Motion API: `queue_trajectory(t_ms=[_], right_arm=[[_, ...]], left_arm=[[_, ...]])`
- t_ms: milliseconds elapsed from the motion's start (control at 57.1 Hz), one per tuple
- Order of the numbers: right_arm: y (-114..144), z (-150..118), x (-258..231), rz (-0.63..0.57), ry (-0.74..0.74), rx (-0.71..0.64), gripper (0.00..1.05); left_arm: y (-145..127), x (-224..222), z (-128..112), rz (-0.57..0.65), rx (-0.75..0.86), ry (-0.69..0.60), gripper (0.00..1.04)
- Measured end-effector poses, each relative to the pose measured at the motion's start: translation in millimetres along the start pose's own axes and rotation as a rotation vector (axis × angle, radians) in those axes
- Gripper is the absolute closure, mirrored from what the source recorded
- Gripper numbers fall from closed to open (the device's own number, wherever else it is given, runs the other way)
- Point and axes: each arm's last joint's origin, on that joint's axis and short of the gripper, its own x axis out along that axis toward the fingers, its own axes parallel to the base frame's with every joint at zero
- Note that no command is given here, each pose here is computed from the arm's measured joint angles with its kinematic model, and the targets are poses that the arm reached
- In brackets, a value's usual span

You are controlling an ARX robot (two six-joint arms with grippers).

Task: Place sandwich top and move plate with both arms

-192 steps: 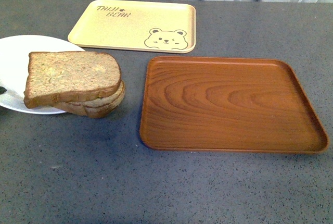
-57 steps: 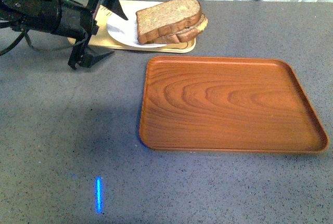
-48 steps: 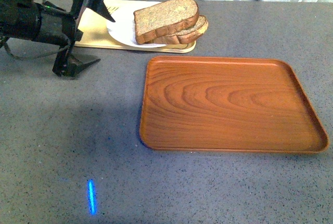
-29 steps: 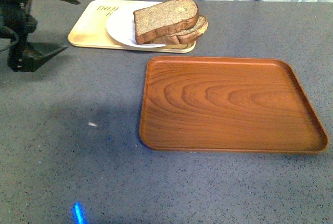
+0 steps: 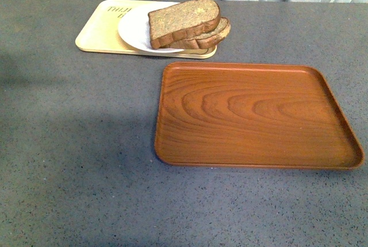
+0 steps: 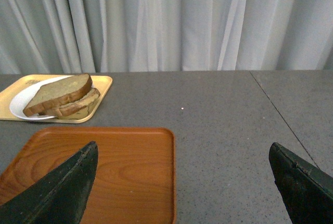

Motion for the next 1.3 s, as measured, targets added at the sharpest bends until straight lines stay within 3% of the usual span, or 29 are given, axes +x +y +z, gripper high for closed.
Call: queue_trajectory(t_ms=[701,1297], right_arm=[[0.0,0.0,0.0,0.0,0.0,0.0,0.09],[0.0,0.0,0.0,0.0,0.0,0.0,0.09]], left_arm=[[-0.6,-88.4,23.2,0.0,0.016,-0.001,1.03],[-0.8,-124.4,28.0,0.0,0.017,-0.015,1.03]])
